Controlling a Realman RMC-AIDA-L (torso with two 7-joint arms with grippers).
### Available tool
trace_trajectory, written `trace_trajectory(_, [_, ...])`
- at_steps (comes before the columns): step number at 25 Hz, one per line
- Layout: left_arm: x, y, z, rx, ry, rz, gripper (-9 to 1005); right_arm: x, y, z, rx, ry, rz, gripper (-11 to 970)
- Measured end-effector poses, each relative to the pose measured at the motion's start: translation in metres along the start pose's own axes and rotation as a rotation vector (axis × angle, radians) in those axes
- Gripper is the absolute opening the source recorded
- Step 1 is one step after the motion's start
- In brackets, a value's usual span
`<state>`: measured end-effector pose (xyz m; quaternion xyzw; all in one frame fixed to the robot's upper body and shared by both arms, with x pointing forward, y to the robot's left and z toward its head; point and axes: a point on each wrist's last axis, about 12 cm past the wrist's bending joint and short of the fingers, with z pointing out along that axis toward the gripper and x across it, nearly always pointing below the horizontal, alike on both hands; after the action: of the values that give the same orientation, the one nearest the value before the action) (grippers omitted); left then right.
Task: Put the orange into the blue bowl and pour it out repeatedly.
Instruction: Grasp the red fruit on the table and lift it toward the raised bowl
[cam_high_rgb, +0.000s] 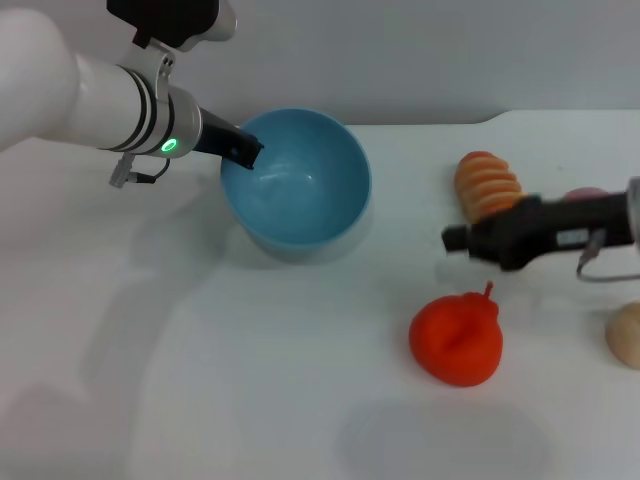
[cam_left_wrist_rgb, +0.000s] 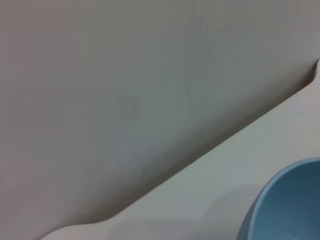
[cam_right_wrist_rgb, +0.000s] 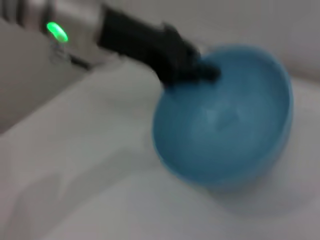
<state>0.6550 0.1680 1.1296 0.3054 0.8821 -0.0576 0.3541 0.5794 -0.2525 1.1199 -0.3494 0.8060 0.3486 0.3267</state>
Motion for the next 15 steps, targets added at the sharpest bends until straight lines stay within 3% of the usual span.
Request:
trace_trajectory(2, [0.000,0.000,0.000,0.001,0.002,0.001,-1,-0.020,0.008,-0.016,-0.029,-0.069,-0.053,63])
trace_trajectory(5, [0.001,0.001,0.000,0.000,0.004,0.000,-1,-0.024,0.008,-0.019,-0.031,-0.071,-0.045,31])
trace_trajectory(8, [0.003,0.001,0.000,0.000,0.006,-0.002,-2,-0.015,0.002,-0.013,-0.024,-0.033,0.024,0])
trace_trajectory(15, [0.000,-0.001,0.000,0.002,0.002,0.005,-1,0.009,-0.008,-0.007,-0.004,0.070,0.187,71])
